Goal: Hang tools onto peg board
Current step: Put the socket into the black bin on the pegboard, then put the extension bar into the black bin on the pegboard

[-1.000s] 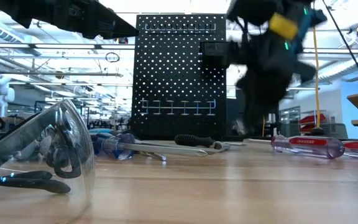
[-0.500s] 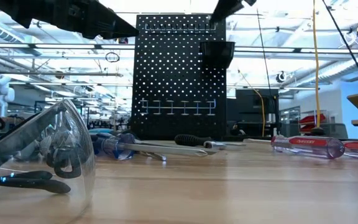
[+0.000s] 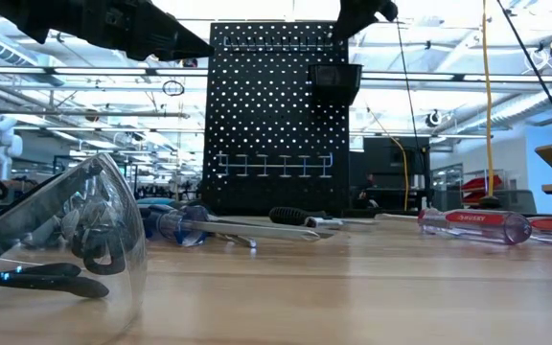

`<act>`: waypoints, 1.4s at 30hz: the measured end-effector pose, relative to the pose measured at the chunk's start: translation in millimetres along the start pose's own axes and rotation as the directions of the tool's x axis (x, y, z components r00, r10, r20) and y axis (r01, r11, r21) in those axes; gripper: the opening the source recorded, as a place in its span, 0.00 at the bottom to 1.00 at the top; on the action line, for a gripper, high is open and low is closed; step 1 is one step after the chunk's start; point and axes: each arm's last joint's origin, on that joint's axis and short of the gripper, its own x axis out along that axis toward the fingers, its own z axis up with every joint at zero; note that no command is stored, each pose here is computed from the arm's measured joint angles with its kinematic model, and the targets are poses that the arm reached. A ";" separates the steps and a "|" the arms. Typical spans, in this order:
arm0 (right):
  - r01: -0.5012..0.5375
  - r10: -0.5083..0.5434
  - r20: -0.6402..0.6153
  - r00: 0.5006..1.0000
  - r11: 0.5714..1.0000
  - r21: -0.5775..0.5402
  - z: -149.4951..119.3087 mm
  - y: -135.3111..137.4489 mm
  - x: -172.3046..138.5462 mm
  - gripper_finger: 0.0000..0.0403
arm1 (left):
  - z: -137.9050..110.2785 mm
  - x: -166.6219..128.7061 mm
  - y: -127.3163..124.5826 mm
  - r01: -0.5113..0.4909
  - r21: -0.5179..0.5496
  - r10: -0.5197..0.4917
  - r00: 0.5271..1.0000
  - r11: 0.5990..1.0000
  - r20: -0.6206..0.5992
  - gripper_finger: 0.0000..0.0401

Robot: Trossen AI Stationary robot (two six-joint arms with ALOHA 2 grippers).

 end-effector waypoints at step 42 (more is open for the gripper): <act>-0.699 0.676 -0.195 0.711 0.647 -0.303 -160.9 142.7 50.9 0.50 | -1.6 -0.1 -0.4 0.006 0.002 -0.006 1.000 1.000 -0.019 0.33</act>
